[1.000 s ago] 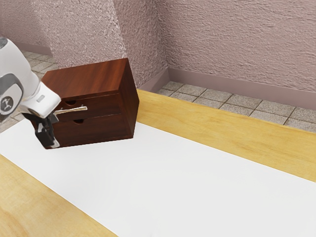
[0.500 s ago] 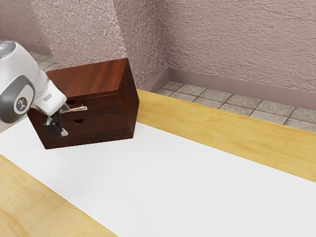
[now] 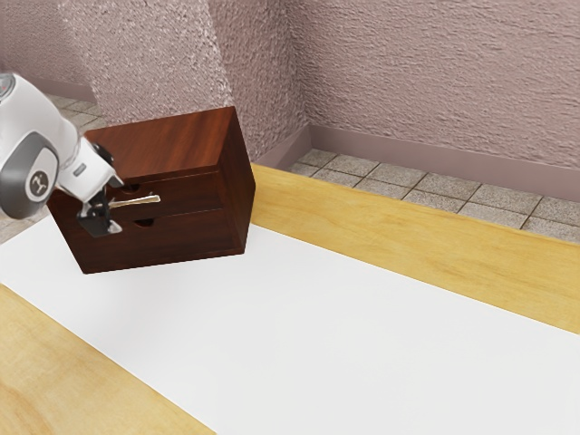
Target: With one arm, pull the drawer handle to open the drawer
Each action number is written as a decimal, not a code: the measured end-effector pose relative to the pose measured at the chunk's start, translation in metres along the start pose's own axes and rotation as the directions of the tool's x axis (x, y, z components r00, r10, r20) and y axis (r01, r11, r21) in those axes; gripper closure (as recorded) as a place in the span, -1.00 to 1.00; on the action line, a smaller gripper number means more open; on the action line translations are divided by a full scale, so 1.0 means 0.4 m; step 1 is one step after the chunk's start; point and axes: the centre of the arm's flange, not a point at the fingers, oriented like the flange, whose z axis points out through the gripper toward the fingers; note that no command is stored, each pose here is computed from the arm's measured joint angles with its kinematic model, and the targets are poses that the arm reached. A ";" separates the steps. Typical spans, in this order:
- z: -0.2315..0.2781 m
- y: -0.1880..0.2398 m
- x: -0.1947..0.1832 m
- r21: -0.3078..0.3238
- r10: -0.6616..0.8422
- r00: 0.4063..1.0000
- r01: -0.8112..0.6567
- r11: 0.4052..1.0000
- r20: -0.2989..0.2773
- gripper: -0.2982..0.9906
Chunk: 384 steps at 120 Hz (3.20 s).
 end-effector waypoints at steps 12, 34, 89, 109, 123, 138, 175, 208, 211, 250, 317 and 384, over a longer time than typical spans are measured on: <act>0.040 0.002 -0.001 -0.021 0.005 1.000 -0.005 1.000 0.007 -0.54; 0.083 -0.010 0.012 -0.035 0.017 1.000 -0.017 0.999 0.008 -0.54; 0.123 -0.008 0.023 -0.057 0.038 0.999 -0.037 0.998 0.007 -0.54; 0.138 -0.005 0.021 -0.066 0.036 0.999 -0.036 0.997 0.006 -0.54; 0.135 -0.006 0.020 -0.064 0.033 0.999 -0.033 0.997 0.002 -0.48; 0.126 -0.008 0.018 -0.060 0.029 1.000 -0.030 0.998 -0.003 -0.35; 0.081 0.022 -0.018 -0.058 0.008 1.000 -0.009 0.998 -0.014 -0.07; 0.074 0.036 -0.033 -0.061 0.000 1.000 -0.001 0.998 -0.015 0.00; 0.074 0.037 -0.029 -0.061 0.001 1.000 -0.002 0.998 -0.017 0.00; 0.047 0.067 -0.027 -0.061 -0.002 0.999 -0.001 0.998 -0.036 0.08; -0.026 0.189 -0.030 -0.061 0.004 0.997 -0.009 0.998 -0.076 0.07; -0.076 0.299 -0.020 -0.049 0.009 0.994 -0.014 0.999 -0.106 0.09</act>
